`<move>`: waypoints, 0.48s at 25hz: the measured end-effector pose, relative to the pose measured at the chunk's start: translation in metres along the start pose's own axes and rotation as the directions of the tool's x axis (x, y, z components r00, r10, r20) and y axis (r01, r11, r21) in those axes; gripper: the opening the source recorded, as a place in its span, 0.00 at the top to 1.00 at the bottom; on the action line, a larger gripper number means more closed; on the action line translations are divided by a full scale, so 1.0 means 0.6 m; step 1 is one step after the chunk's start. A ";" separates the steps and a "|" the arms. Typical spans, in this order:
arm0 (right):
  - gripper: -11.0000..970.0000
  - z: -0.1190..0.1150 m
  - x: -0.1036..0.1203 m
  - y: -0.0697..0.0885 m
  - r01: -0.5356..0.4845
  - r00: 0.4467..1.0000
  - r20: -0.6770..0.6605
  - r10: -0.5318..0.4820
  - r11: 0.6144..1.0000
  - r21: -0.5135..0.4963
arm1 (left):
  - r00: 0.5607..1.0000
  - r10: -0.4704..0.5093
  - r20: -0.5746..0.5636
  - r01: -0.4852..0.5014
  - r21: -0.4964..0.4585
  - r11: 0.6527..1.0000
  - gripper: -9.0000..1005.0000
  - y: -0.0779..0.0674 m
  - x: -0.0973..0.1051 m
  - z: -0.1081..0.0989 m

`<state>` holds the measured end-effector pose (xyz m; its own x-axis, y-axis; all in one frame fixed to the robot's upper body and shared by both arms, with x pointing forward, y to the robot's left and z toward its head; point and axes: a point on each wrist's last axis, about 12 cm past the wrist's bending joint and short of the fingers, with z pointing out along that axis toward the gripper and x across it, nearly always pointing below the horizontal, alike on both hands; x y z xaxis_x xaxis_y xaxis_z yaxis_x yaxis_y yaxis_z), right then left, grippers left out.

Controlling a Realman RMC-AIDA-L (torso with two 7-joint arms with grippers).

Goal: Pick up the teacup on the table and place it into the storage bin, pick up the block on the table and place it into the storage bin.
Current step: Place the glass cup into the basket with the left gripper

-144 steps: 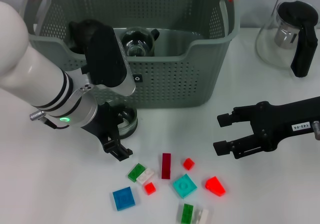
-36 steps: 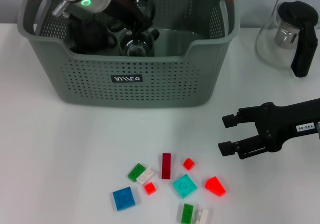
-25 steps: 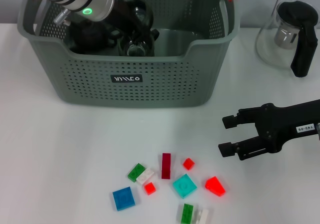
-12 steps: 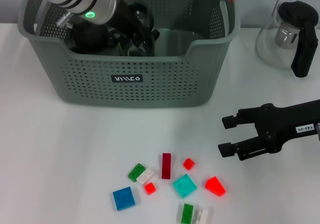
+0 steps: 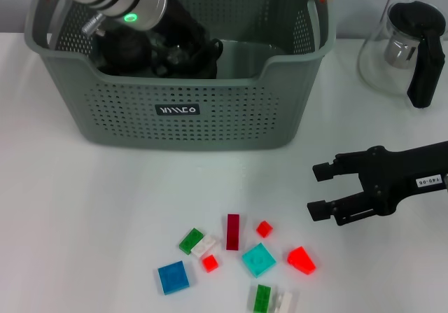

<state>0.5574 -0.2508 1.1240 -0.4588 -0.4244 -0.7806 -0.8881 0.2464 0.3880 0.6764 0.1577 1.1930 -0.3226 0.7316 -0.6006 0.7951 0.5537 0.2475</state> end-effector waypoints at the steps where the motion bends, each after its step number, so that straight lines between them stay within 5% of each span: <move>1: 0.05 0.000 0.000 0.000 0.000 1.000 0.000 0.000 1.000 0.000 | 1.000 -0.004 0.004 0.004 -0.005 1.000 0.68 0.001 -0.002 -0.003; 6: 0.05 0.000 0.000 0.001 -0.001 1.000 0.000 0.001 1.000 -0.003 | 1.000 -0.009 0.016 0.010 -0.031 0.999 0.57 0.009 -0.007 -0.032; 12: 0.05 0.000 0.000 0.000 -0.001 1.000 -0.001 0.001 1.000 -0.003 | 0.999 -0.021 0.049 0.026 -0.105 0.994 0.39 0.022 -0.003 -0.111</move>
<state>0.5571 -0.2511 1.1239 -0.4594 -0.4249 -0.7800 -0.8879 0.2442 0.3899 0.6532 0.1899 1.2481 -0.3140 0.6994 -0.6421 0.7282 0.6113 0.3097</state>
